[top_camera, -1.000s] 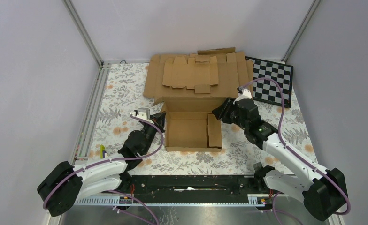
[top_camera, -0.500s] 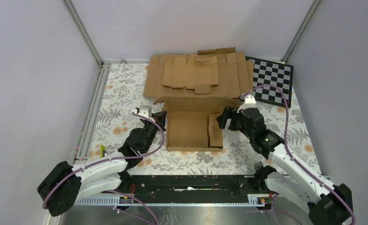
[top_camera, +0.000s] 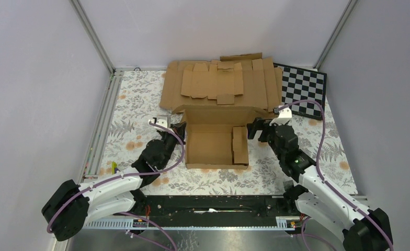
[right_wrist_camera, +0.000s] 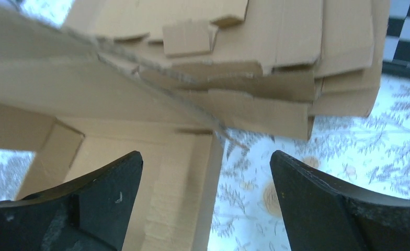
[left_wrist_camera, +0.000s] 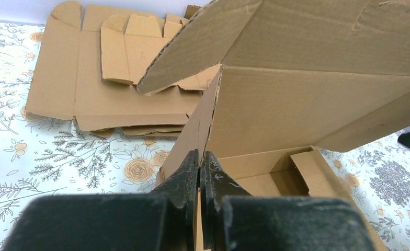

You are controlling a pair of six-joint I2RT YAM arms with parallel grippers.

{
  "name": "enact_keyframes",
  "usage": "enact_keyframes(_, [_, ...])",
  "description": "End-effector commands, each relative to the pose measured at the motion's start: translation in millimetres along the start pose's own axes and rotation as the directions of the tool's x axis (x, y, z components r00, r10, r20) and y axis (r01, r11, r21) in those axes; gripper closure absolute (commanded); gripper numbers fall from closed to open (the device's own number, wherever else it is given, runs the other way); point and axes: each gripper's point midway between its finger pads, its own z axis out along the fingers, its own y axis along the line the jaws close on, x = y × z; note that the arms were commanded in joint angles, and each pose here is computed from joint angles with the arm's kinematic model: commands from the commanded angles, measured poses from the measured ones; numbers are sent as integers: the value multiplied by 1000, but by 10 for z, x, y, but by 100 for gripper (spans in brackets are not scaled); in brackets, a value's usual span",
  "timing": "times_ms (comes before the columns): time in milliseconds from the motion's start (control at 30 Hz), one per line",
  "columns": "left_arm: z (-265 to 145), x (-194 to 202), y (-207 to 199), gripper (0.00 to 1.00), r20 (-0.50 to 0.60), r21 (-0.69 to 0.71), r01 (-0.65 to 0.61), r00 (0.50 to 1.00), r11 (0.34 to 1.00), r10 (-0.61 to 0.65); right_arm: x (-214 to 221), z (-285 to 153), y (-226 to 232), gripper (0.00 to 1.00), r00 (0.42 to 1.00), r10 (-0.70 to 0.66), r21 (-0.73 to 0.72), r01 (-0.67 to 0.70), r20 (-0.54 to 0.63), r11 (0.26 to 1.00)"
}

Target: Fold the paper box

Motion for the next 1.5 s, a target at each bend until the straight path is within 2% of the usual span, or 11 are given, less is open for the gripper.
enact_keyframes(0, [33,-35,-26,100,-8,-11,14,1000,1000,-14,-499,77,87,1,981,48,-70,-35,189,997])
enact_keyframes(100, [31,-34,-14,100,-10,-19,15,1000,1000,-16,-575,123,124,6,979,25,-96,-5,202,995])
enact_keyframes(167, [31,-36,-13,100,-9,-20,18,1000,1000,-18,-592,150,196,12,982,6,-131,20,190,991])
enact_keyframes(333, [40,-49,-28,100,-9,-17,21,1000,1000,-21,-526,214,365,35,993,20,-204,3,112,979])
enact_keyframes(500, [55,-112,-84,100,-11,-2,24,1000,1000,-24,-517,258,367,66,998,55,-163,-52,15,985])
enact_keyframes(533, [59,-128,-102,100,-12,3,28,1000,1000,-28,-543,263,347,68,997,78,-140,-76,10,987])
enact_keyframes(700, [99,-156,-187,100,-29,26,34,999,999,-34,-665,328,334,74,979,196,-44,-198,-51,979])
enact_keyframes(833, [122,-153,-206,100,-39,27,34,999,999,-33,-584,352,362,86,960,250,-8,-253,-127,967])
enact_keyframes(967, [124,-123,-209,100,-46,27,43,998,999,-41,-521,354,361,93,943,303,7,-304,-138,952])
enact_keyframes(1100, [132,-71,-223,100,-59,33,52,997,998,-50,-436,357,451,96,921,348,-22,-357,-175,934])
enact_keyframes(1467, [20,112,-157,100,-89,46,49,995,998,-44,143,109,224,95,925,312,-7,-321,-217,947])
